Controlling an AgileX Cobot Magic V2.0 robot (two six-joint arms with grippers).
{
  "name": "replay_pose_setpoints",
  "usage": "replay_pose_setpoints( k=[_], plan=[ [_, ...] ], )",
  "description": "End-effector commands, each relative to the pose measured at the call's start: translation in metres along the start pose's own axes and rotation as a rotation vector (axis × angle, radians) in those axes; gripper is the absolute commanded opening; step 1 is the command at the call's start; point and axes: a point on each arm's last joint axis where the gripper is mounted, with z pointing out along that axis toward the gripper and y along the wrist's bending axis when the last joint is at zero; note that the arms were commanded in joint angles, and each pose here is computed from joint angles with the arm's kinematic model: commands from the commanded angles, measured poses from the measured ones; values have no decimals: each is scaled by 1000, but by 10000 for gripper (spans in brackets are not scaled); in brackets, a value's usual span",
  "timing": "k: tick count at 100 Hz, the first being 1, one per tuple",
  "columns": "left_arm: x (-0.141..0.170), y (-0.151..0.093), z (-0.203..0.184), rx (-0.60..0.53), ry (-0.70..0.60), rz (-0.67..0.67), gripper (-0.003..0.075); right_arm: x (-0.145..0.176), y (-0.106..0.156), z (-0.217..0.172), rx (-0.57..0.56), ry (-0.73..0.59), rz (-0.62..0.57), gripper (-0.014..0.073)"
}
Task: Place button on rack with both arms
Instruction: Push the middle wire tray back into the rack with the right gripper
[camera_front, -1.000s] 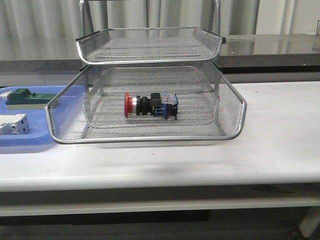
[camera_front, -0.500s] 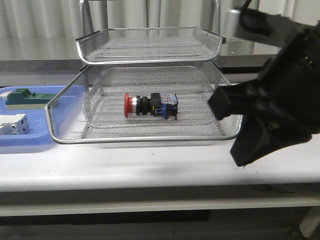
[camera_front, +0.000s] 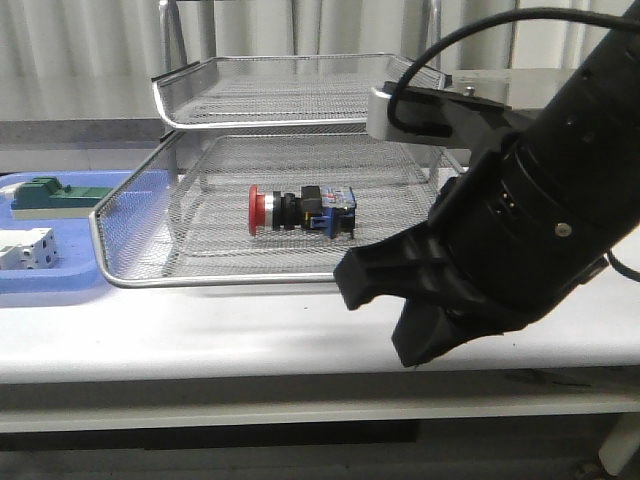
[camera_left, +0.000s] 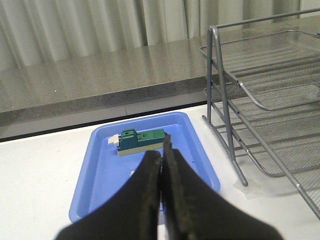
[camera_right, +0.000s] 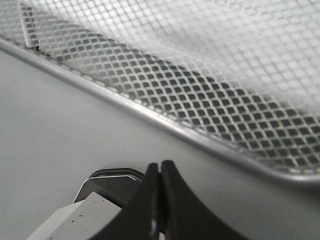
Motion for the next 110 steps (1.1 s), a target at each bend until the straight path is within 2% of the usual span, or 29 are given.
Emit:
replay_pose_setpoints(
  k=[1,25,60,110],
  plan=[
    [-16,4,-1,-29,-101,-19,4,-20,6,-9,-22,-122,-11,-66],
    [-16,4,-1,-29,-101,-19,4,-44,12,1,-29,-155,-19,-66],
    [-16,4,-1,-29,-101,-19,4,-76,17,16,-14,-182,-96,-66],
    [-16,4,-1,-29,-101,-19,4,-140,-28,28,81,-292,-50,-66]
  ],
)
